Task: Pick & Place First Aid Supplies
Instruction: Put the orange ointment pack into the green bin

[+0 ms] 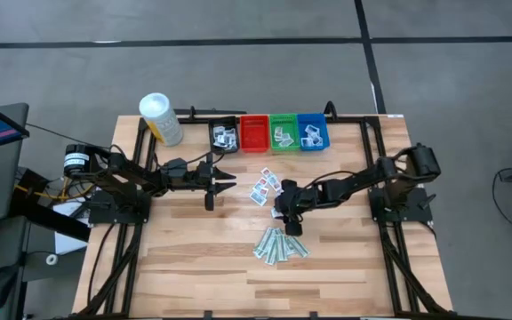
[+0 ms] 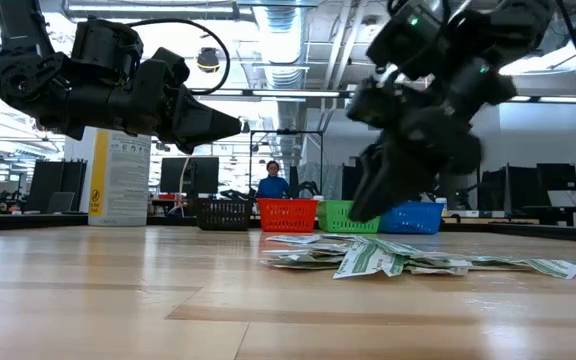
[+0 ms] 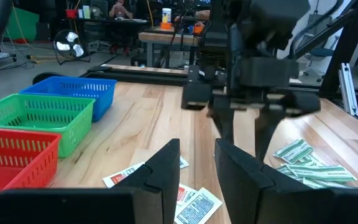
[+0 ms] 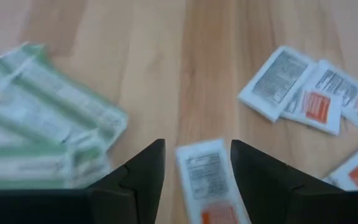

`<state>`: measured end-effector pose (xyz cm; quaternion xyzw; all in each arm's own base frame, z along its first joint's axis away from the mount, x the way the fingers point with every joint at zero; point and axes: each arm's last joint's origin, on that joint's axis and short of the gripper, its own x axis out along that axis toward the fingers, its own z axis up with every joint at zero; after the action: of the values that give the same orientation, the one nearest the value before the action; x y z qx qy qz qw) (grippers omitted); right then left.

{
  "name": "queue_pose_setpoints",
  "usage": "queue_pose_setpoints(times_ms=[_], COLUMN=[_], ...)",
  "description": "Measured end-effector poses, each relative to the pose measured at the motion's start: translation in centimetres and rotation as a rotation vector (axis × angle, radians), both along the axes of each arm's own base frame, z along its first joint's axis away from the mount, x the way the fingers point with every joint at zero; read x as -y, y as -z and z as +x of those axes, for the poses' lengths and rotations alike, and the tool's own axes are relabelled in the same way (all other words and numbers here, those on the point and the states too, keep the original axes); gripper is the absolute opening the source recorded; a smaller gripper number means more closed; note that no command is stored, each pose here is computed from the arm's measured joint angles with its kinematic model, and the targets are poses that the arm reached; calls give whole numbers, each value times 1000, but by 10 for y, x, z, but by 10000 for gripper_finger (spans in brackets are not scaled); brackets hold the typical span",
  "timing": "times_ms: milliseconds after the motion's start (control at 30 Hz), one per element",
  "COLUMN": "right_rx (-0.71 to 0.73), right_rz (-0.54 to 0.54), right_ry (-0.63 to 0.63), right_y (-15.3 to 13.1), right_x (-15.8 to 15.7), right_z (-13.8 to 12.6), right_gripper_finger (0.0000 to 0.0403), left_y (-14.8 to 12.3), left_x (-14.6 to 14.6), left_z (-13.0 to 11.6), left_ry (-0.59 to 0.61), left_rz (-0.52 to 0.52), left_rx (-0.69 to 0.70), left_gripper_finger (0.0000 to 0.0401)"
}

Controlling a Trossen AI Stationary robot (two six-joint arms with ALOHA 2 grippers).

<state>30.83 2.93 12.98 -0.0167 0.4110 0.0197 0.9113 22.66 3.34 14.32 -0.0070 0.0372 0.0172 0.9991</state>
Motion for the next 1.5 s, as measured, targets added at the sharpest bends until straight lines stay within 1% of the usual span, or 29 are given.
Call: queue_pose_setpoints(times_ms=[200,300,533,1033,1500], right_rx=[-53,-65,-118,-119,-99], right_rz=[-13,-13,-18,-17,-15], right_ry=[7,8,7,7,6], right_y=[19,24,41,40,40], right_x=[0,0,0,0,0], right_z=[2,4,4,3,4], right_gripper_finger=[182,183,172,113,107], left_y=[0,0,0,0,0], left_x=[0,0,0,0,0], left_z=[0,0,0,0,0], left_ry=[0,0,0,0,1], left_rz=[-2,-2,-2,-2,-2], left_rx=[0,0,0,0,0], left_gripper_finger=[102,102,102,102,102])
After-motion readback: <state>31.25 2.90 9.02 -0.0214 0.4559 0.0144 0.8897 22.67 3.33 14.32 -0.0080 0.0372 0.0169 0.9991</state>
